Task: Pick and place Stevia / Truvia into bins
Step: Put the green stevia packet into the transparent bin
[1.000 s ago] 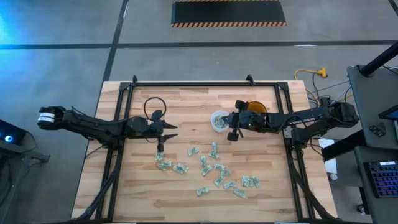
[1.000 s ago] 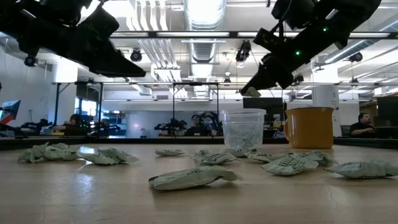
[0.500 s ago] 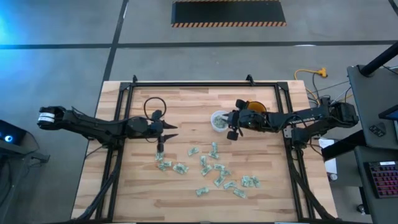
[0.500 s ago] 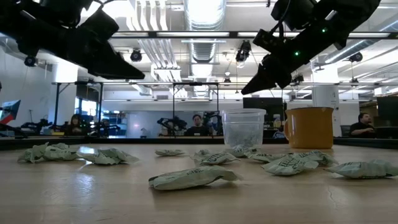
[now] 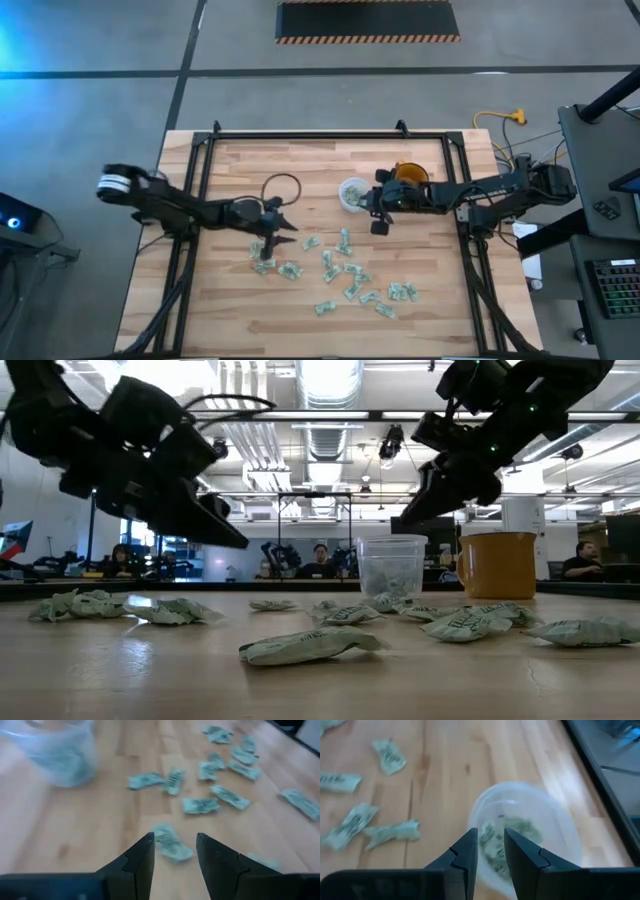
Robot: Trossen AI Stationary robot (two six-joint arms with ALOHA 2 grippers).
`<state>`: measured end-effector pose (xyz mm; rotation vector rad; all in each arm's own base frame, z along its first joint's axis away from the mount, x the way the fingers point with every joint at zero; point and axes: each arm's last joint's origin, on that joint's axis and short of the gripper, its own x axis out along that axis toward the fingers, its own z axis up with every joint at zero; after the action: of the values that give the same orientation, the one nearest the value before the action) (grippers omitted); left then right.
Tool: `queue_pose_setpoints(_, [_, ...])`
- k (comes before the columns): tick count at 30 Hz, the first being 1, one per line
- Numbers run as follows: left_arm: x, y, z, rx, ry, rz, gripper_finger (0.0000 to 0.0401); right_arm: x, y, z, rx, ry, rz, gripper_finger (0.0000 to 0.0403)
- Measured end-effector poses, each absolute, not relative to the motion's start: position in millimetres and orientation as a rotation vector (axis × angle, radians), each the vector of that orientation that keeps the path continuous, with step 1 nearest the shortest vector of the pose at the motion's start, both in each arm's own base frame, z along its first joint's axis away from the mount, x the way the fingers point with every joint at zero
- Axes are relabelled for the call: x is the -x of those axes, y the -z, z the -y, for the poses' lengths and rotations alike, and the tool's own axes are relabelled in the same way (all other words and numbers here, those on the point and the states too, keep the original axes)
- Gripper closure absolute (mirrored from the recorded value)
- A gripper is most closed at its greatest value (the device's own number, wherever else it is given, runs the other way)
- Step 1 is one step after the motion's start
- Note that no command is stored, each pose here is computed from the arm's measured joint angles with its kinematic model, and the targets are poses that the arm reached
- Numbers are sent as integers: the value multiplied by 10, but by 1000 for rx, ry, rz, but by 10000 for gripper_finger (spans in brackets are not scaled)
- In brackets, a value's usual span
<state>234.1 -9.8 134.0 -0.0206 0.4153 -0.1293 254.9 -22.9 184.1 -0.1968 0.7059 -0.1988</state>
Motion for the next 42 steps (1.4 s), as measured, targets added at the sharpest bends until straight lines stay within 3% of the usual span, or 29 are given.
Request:
queue_pose_setpoints(13, [-2765, -986, 134, 38, 154, -541, 271, -2532, -1812, 117, 220, 152, -740, 328])
queue_pose_setpoints(34, [-2750, -982, 133, 35, 150, -597, 272, -2532, -1812, 116, 213, 154, -740, 335])
queue_pose_setpoints(42, [-2749, -982, 130, 10, 153, -597, 339, -2532, -1812, 116, 213, 155, -740, 329])
